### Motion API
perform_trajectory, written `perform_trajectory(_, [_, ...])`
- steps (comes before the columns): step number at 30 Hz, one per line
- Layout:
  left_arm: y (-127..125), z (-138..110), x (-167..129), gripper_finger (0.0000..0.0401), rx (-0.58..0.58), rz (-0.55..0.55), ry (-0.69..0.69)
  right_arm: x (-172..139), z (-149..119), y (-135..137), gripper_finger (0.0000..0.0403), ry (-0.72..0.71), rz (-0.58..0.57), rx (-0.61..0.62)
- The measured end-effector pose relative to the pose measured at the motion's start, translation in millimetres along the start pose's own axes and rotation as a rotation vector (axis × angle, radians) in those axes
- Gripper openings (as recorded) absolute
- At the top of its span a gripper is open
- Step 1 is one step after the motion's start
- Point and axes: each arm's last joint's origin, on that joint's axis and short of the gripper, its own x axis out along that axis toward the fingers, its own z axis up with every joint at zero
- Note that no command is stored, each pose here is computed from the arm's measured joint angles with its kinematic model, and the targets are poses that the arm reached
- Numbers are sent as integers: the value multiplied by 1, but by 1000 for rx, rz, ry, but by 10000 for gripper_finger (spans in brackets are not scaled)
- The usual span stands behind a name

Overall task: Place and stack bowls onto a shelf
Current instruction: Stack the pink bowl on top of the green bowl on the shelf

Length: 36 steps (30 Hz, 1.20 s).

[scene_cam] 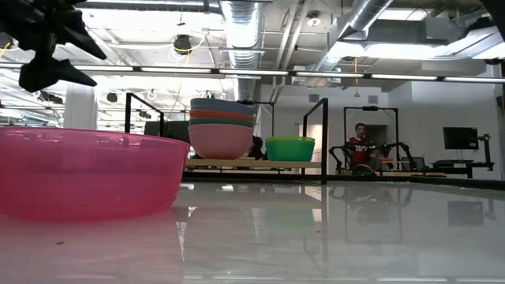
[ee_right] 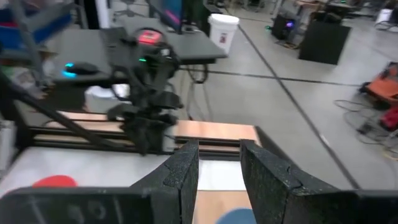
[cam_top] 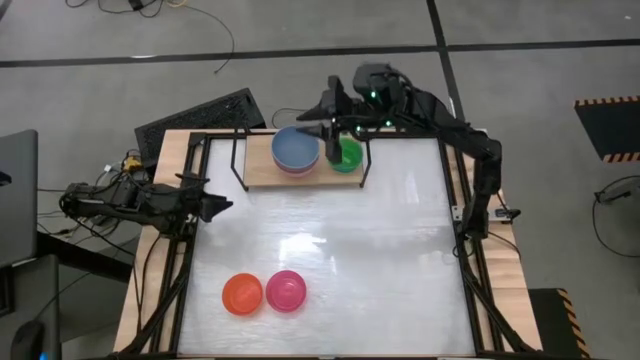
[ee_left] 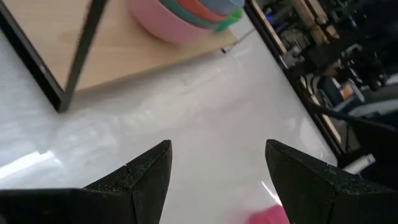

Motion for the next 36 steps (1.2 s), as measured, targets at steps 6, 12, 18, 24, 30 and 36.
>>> perform_trajectory(6, [-1, -1, 0, 245, 41, -24, 38, -3, 8, 33, 143, -18, 84, 44])
perform_trajectory(12, [-7, 1, 0, 245, 96, -108, 47, -22, 24, 62, 143, -75, 165, 133])
perform_trajectory(18, [-12, 3, -1, 245, 137, -173, 43, -34, 29, 95, 143, -54, 261, 200])
perform_trajectory(24, [-17, 4, -2, 245, 126, -247, 70, -32, 20, 127, 143, 63, 302, 197])
perform_trajectory(30, [-18, 4, -2, 245, 122, -251, 60, -14, -11, 150, 143, 329, 189, 212])
perform_trajectory(36, [-16, 5, -2, 245, 123, -215, 16, 25, -42, 172, 143, 499, 221, 201])
